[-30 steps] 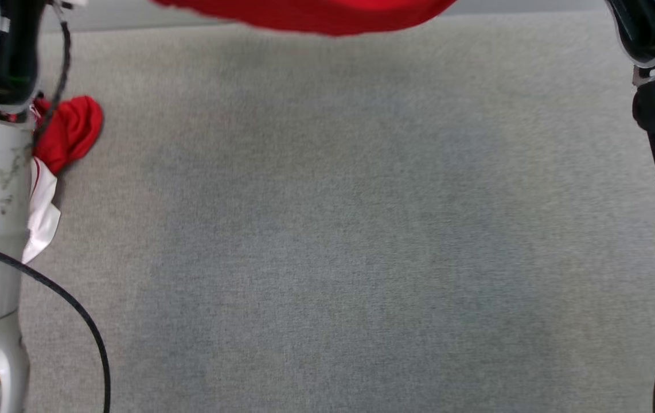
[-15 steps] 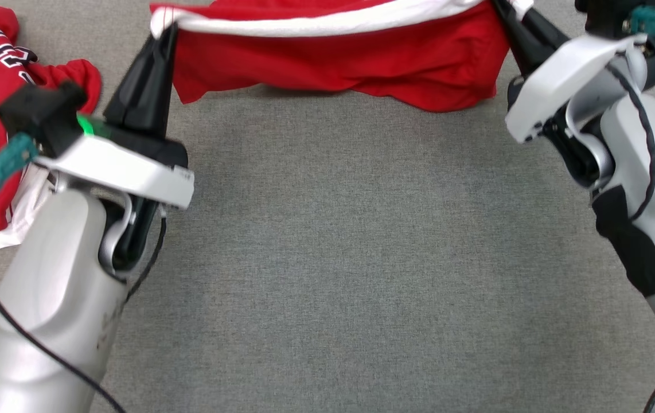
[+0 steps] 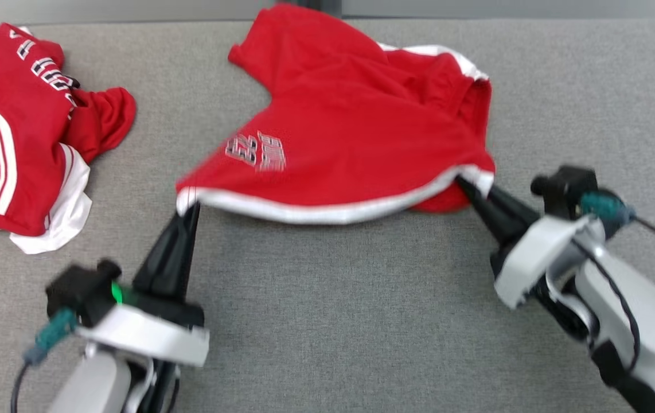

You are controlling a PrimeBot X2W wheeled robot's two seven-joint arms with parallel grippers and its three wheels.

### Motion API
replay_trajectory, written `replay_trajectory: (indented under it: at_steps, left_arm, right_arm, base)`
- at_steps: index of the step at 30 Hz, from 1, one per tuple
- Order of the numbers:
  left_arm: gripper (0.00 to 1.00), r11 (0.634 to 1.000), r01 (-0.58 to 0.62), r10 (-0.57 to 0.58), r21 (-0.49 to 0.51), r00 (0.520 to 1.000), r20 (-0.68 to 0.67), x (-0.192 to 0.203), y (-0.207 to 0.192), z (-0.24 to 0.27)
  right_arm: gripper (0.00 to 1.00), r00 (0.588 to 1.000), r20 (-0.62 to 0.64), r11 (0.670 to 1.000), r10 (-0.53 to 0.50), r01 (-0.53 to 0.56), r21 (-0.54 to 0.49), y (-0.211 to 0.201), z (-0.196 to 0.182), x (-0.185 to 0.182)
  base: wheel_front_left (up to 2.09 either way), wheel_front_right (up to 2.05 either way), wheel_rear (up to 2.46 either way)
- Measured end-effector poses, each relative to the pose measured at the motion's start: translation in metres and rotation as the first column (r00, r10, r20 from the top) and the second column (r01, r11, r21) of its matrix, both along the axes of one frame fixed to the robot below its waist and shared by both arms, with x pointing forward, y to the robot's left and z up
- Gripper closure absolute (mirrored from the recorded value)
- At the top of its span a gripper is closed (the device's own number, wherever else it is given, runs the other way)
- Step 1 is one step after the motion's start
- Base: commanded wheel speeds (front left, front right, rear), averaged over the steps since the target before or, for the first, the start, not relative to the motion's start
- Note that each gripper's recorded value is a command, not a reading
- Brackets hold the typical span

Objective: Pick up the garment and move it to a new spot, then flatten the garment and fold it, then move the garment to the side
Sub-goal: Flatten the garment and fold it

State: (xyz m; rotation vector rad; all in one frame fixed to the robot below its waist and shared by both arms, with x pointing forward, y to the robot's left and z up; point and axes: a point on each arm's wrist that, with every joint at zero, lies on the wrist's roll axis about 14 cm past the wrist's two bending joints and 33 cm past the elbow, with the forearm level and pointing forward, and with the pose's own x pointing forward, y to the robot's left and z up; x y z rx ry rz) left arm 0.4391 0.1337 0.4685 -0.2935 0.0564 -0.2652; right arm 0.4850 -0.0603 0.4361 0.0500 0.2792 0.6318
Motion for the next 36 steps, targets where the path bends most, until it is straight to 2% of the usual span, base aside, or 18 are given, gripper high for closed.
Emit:
replay_trajectory:
  at_steps: [9,14,28,36]
  left_arm:
    - [1.00,0.992,-0.111,0.102,-0.056,0.985,-0.142,-0.078,0.009,-0.024]
    - [1.00,0.988,-0.141,0.130,-0.069,0.980,-0.152,-0.105,0.012,-0.020]
    - [1.00,0.981,-0.191,0.188,-0.042,0.981,-0.050,-0.136,0.027,0.019]
    - [1.00,0.981,-0.193,0.191,-0.032,0.980,-0.049,-0.144,0.028,0.029]
  right_arm:
    - [1.00,0.998,-0.043,0.999,-0.049,0.049,0.004,-0.023,-0.014,-0.064]
    - [1.00,0.995,-0.059,0.997,-0.076,0.077,0.026,-0.023,-0.013,-0.091]
    - [1.00,0.996,-0.038,0.994,-0.080,0.083,0.076,-0.009,0.025,-0.131]
    - [1.00,0.993,-0.080,0.994,-0.085,0.090,0.067,-0.014,0.030,-0.147]
  base:
    - [0.00,0.00,0.00]
    - [0.00,0.00,0.00]
    - [0.00,0.00,0.00]
    - [0.00,0.00,0.00]
